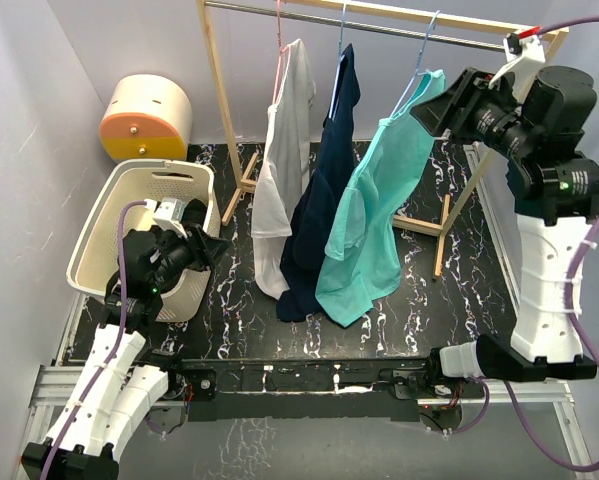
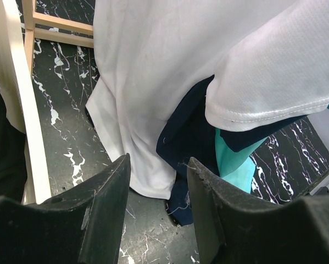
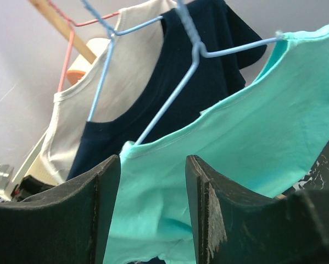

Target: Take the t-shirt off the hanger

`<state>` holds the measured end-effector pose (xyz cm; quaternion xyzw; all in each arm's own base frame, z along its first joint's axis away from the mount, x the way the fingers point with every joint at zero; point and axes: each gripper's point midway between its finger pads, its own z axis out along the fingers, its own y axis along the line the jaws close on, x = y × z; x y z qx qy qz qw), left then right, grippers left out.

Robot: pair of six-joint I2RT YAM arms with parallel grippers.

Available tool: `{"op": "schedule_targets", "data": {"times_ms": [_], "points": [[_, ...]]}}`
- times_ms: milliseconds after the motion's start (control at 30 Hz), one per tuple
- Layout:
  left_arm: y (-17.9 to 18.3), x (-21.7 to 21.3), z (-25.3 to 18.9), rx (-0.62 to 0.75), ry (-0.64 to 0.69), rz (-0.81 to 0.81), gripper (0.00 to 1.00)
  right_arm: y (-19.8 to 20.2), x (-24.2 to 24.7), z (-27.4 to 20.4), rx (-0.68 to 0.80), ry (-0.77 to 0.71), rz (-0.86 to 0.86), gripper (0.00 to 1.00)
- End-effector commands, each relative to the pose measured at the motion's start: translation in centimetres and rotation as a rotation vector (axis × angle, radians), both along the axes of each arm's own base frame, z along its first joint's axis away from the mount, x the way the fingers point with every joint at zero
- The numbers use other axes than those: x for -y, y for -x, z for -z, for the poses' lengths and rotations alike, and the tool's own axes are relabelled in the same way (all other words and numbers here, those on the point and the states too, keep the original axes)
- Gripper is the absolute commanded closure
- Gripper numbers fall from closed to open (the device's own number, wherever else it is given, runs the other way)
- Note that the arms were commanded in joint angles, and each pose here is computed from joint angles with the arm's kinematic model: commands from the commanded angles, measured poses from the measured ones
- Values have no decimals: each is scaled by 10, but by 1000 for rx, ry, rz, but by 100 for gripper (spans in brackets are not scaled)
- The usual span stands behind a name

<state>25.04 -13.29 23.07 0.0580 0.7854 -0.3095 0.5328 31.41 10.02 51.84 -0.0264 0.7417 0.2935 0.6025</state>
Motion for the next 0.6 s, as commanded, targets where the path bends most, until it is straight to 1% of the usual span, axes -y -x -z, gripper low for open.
{"op": "schedule_targets", "data": {"times_ms": [0, 133, 300, 567], "points": [[0, 0, -12, 36, 13, -2, 56, -21, 10, -14, 49, -12, 75, 48], [0, 0, -12, 35, 13, -3, 56, -33, 11, -17, 64, -19, 81, 49], [0, 0, -12, 35, 11, -3, 57, -48, 3, -12, 47, -34, 54, 50], [-1, -1, -11, 34, 11, -10, 56, -58, -18, -12, 60, -46, 25, 51]]}}
